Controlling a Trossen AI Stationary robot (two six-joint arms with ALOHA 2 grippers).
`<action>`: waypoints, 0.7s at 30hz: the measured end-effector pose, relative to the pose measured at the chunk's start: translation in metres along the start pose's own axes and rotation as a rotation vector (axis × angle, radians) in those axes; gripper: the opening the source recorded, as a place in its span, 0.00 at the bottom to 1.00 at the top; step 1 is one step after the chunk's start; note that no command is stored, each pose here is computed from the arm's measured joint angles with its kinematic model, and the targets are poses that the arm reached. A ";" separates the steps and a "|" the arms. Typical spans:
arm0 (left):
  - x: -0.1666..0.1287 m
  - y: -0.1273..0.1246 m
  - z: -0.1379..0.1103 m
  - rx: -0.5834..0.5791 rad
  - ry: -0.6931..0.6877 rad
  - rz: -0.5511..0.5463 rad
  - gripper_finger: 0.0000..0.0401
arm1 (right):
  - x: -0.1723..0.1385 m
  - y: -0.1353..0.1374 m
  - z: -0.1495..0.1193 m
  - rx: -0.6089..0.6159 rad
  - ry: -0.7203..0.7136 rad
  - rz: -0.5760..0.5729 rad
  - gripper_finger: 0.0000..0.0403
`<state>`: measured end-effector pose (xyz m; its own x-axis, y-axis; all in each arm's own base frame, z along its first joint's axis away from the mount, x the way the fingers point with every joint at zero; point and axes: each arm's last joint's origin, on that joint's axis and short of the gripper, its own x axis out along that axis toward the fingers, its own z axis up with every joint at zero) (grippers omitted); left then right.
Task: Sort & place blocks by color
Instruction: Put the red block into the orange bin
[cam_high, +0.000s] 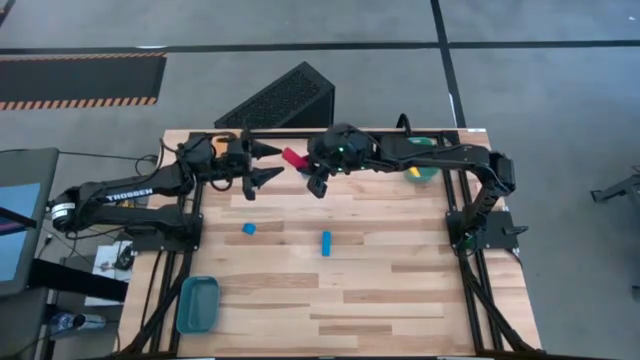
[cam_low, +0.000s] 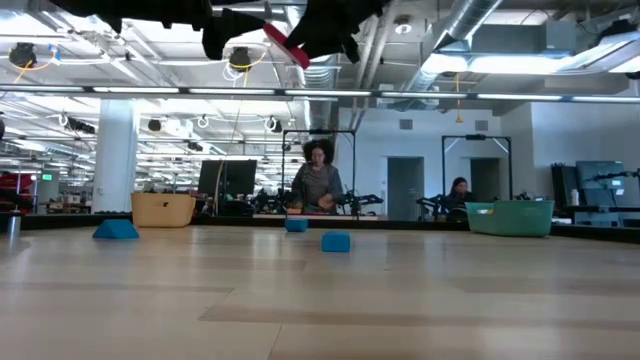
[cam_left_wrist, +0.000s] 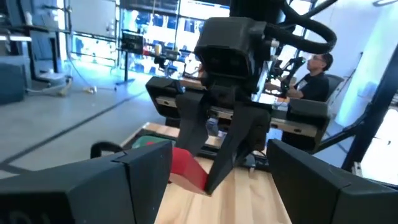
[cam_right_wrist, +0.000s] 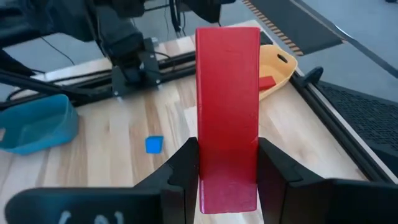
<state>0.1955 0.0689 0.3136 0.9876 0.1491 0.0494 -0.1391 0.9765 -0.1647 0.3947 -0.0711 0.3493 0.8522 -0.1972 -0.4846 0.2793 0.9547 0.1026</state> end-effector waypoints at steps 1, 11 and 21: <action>0.000 0.000 0.000 0.000 -0.002 0.008 0.64 | -0.001 -0.001 0.002 0.007 -0.004 0.001 0.30; 0.000 0.000 -0.001 0.003 0.009 -0.017 0.77 | 0.008 -0.005 0.002 0.027 -0.026 -0.037 0.31; 0.003 -0.012 -0.006 0.116 0.039 -0.051 0.78 | 0.014 -0.001 0.001 -0.022 -0.038 -0.037 0.31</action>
<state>0.2002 0.0570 0.3102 0.9954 0.0948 0.0165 -0.0939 0.9944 -0.0478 0.4067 -0.0754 0.3427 0.8580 -0.2402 -0.4540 0.3012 0.9513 0.0659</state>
